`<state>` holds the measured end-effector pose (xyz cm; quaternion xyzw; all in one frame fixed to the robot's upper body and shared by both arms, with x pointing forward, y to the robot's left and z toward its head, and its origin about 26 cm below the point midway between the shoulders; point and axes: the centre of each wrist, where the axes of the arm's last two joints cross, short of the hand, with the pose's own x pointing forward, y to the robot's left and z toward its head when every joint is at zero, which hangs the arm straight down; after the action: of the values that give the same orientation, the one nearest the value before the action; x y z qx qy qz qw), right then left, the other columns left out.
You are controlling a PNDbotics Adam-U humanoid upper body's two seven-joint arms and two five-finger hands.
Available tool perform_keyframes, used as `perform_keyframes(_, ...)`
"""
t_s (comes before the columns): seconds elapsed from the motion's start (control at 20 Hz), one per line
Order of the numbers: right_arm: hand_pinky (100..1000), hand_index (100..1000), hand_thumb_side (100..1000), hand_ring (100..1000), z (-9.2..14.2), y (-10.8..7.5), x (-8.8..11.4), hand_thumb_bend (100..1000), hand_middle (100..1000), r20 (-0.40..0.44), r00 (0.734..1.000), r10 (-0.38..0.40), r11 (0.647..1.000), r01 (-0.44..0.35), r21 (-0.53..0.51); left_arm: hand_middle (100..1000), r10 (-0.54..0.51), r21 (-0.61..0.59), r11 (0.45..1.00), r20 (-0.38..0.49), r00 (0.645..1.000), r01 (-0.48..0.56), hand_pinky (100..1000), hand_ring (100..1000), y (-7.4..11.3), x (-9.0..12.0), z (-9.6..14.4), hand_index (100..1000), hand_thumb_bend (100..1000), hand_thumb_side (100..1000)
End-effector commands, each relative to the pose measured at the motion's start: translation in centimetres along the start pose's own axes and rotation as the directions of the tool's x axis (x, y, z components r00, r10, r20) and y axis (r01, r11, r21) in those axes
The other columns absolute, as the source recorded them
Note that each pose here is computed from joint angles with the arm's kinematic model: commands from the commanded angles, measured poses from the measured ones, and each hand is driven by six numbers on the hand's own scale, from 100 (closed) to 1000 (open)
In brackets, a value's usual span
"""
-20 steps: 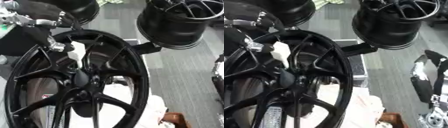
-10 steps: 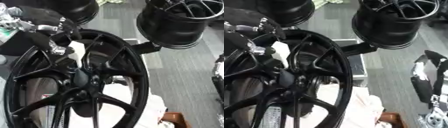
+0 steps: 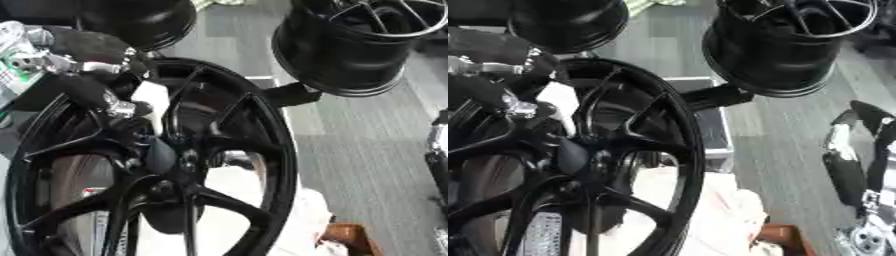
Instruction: Pull the pin out of the wheel hub.
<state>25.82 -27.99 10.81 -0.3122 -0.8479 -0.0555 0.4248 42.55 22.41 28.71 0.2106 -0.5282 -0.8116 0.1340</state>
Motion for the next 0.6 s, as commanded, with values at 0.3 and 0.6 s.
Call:
perform_keyframes(0.3,871,718,535,781,-0.41,-0.19,0.52,100,590,0.013,1.000,-0.013,1.000,0.013,-0.010,691,-0.163,-0.240,0.945,0.238,0.957,0.220,820,786,0.41,-0.27,0.08,833,153,989)
perform_keyframes(0.6,872,719,540,781,-0.39,-0.19,0.51,100,589,0.010,1.000,-0.016,1.000,0.016,-0.013,590,-0.126,-0.204,0.963,0.236,0.964,0.175,756,696,0.89,-0.06,-0.09,748,100,725)
